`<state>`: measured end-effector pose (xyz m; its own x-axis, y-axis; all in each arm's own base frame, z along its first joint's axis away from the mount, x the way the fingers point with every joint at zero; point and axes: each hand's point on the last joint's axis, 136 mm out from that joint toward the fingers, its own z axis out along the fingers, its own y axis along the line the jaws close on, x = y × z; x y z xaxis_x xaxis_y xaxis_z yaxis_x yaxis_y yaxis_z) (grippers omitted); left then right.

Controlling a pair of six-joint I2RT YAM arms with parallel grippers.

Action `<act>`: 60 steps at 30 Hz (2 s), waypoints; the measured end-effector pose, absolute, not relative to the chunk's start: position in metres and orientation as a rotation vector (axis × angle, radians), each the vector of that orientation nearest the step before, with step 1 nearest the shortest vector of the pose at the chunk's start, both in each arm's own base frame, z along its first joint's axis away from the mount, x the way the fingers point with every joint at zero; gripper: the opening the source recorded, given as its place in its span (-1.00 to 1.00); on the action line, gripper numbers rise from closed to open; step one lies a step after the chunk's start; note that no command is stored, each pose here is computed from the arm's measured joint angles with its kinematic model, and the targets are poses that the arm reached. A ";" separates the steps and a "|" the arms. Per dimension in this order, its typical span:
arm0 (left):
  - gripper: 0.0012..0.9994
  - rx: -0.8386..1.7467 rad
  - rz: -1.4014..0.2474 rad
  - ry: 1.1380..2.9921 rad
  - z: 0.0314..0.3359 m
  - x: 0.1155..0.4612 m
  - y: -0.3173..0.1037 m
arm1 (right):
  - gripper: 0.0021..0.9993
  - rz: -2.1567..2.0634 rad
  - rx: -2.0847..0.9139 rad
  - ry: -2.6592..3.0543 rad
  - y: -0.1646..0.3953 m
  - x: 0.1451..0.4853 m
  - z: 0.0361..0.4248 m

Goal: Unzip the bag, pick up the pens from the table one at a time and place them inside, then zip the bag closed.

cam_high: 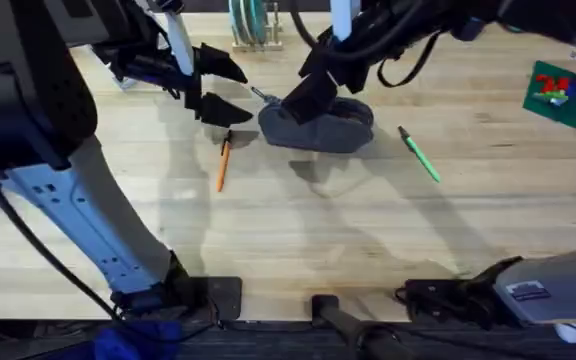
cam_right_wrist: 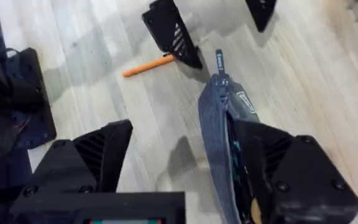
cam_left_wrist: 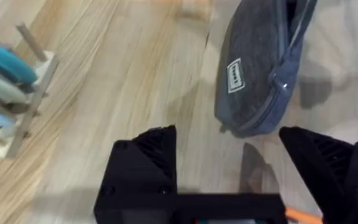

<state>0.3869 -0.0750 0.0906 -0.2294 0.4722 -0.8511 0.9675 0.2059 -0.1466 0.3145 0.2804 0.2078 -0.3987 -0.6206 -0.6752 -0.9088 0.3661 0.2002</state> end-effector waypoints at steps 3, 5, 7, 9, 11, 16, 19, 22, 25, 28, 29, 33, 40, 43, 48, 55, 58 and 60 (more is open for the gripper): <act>0.99 1.372 -0.868 1.837 0.098 0.388 -0.067 | 1.00 0.752 -1.315 2.128 0.277 0.312 0.216; 0.99 1.389 -0.808 1.837 0.110 0.389 -0.064 | 1.00 0.743 -1.311 2.116 0.275 0.311 0.222; 0.99 1.398 -0.731 1.831 0.125 0.393 -0.060 | 1.00 0.730 -1.302 2.109 0.273 0.310 0.227; 0.99 1.391 -0.659 1.833 0.140 0.398 -0.056 | 1.00 0.710 -1.282 2.116 0.271 0.311 0.230; 0.99 1.362 -0.593 1.856 0.151 0.407 -0.051 | 1.00 0.683 -1.251 2.140 0.267 0.314 0.230; 0.99 1.280 -0.448 2.003 0.157 0.421 -0.037 | 1.00 0.645 -1.192 2.181 0.261 0.316 0.233; 0.99 1.228 -0.357 2.064 0.163 0.429 -0.031 | 0.99 0.602 -1.164 2.164 0.255 0.316 0.245; 0.99 1.209 -0.300 2.073 0.178 0.428 -0.035 | 1.00 0.557 -1.141 2.141 0.246 0.311 0.261; 0.99 1.188 -0.242 2.058 0.201 0.425 -0.043 | 1.00 0.535 -1.116 2.126 0.239 0.305 0.274; 0.99 1.138 -0.217 2.052 0.226 0.417 -0.053 | 1.00 0.521 -1.101 2.122 0.234 0.300 0.280; 0.99 1.121 -0.217 2.052 0.232 0.415 -0.055 | 1.00 0.515 -1.099 2.125 0.232 0.299 0.281; 0.99 0.938 -0.276 2.120 0.284 0.358 -0.067 | 1.00 0.493 -0.934 2.300 0.193 0.287 0.276; 0.99 0.869 -0.364 2.242 0.289 0.303 -0.070 | 1.00 0.473 -0.835 2.455 0.163 0.279 0.260; 0.99 0.845 -0.385 2.272 0.290 0.290 -0.071 | 0.99 0.460 -0.842 2.484 0.156 0.275 0.256; 0.99 0.830 -0.406 2.288 0.294 0.274 -0.074 | 0.99 0.437 -0.924 2.484 0.152 0.269 0.252; 0.99 0.853 -0.430 2.292 0.295 0.264 -0.083 | 0.99 0.413 -1.030 2.463 0.150 0.263 0.249; 0.99 0.853 -0.430 2.292 0.295 0.264 -0.083 | 0.97 0.392 -1.056 2.453 0.148 0.264 0.248; 0.99 0.853 -0.431 2.293 0.295 0.264 -0.083 | 0.87 0.371 -1.063 2.452 0.146 0.265 0.247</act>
